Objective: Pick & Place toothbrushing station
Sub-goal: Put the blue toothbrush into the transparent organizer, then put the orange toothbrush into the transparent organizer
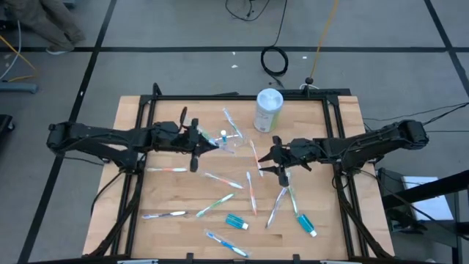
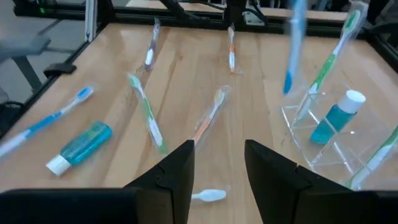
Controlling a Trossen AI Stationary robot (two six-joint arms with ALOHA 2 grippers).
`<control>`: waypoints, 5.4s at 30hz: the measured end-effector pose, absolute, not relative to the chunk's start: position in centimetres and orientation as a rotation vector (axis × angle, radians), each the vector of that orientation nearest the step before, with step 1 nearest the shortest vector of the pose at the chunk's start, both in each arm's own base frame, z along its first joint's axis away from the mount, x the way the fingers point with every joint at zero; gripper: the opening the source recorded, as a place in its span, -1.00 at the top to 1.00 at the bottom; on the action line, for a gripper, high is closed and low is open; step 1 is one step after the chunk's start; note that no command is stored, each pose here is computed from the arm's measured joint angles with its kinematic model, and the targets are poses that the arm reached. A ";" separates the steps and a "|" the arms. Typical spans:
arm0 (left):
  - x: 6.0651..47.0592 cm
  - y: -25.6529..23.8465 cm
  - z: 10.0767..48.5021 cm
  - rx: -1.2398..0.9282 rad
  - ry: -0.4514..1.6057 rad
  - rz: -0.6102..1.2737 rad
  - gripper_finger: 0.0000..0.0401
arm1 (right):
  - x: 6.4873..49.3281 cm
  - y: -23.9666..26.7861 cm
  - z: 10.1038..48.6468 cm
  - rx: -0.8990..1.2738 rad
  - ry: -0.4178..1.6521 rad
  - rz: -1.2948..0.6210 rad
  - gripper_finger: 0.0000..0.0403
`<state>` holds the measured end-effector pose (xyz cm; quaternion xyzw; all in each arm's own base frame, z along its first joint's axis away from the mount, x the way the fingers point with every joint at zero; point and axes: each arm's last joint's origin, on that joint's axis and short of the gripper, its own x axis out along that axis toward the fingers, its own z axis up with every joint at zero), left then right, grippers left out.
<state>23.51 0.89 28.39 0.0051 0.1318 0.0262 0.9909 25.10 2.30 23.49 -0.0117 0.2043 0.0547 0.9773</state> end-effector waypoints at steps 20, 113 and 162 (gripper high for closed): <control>21.6 4.5 27.2 0.013 0.449 0.445 0.90 | 26.5 1.2 25.8 -0.167 0.125 -0.226 0.34; 22.7 5.9 23.3 -0.009 0.720 0.439 0.64 | 25.4 1.1 27.0 -0.210 0.102 -0.296 0.34; 19.8 4.6 27.4 -0.067 0.986 0.528 0.13 | 23.5 1.7 26.3 -0.048 0.270 -0.092 0.34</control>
